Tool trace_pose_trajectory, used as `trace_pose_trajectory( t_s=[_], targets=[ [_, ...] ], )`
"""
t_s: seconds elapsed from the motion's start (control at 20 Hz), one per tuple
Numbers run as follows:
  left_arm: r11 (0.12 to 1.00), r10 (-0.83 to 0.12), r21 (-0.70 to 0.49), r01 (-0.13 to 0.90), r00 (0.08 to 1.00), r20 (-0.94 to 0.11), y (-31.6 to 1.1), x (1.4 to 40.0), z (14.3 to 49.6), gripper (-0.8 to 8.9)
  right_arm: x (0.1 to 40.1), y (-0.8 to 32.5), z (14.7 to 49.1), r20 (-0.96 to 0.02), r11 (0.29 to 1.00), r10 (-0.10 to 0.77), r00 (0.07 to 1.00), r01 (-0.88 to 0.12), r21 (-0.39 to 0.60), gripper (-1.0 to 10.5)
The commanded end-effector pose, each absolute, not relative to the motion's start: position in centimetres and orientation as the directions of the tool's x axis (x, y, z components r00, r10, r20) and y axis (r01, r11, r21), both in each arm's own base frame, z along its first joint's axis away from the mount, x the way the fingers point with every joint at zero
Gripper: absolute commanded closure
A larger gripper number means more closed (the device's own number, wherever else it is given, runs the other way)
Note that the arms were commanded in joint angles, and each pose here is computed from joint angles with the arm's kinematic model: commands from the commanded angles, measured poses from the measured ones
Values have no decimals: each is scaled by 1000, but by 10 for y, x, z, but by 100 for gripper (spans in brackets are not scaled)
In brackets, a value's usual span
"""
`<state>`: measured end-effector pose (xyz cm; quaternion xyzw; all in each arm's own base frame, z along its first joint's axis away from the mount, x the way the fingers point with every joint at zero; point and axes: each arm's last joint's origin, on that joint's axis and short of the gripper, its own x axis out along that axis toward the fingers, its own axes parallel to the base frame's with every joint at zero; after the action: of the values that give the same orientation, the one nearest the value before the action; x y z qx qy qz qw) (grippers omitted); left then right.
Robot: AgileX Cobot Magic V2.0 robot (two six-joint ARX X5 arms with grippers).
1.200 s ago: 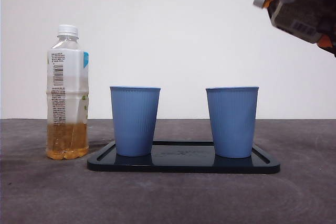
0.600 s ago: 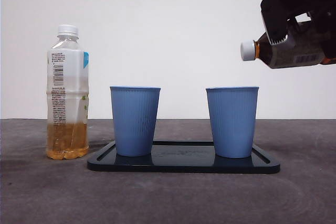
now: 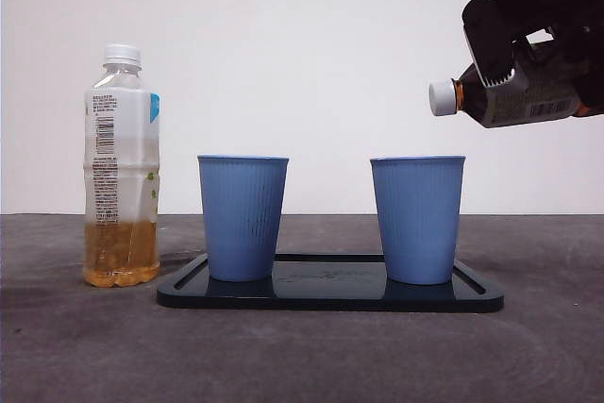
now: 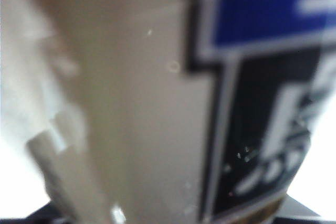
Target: Pour the drink into the cup
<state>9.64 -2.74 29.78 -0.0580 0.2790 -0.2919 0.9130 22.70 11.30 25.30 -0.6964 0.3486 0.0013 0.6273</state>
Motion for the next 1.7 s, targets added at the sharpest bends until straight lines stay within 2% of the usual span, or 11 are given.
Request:
trace_pose_trajectory(
  t_s=[0.05, 0.15, 0.25, 0.35, 0.45, 0.65, 0.8, 0.9, 1.3, 1.6, 1.7],
  targets=[
    [815, -576, -252, 522, 680, -454, -28, 96, 304, 377, 231, 117, 265, -408, 103, -472, 782, -411, -906, 789],
    [815, -576, -252, 522, 680, -454, -28, 96, 304, 377, 229, 117, 268, -442, 272, -414, 796, -355, -895, 789],
    [815, -576, -253, 521, 679, -455, -28, 96, 304, 377, 222, 113, 278, -479, 515, -305, 823, -280, -810, 789],
    [815, -576, -253, 521, 679, -456, -28, 96, 304, 377, 213, 103, 294, -497, 783, -168, 852, -191, -592, 789],
    [815, -576, -252, 521, 679, -455, -28, 96, 304, 377, 209, 87, 305, -504, 946, 2, 864, -166, -280, 789],
    [815, -575, -252, 521, 680, -455, -28, 96, 304, 377, 219, 76, 287, -395, 983, 149, 907, -179, -41, 789],
    [815, -575, -251, 522, 681, -454, -28, 96, 304, 377, 220, 75, 254, -280, 986, 164, 946, -156, 50, 789],
    [815, -575, -251, 522, 681, -453, -28, 97, 304, 377, 224, 72, 229, -263, 981, 191, 946, -176, 80, 789],
    [815, -575, -250, 522, 681, -454, -28, 97, 304, 377, 259, 69, 166, -310, 977, 210, 927, -188, 101, 789],
    [814, -575, -241, 528, 681, -454, -28, 97, 304, 377, 261, 70, 159, -333, 975, 221, 917, -204, 86, 776],
    [814, -575, -241, 528, 681, -454, -28, 97, 304, 376, 260, 69, 155, -374, 976, 217, 902, -200, 84, 699]
  ],
)
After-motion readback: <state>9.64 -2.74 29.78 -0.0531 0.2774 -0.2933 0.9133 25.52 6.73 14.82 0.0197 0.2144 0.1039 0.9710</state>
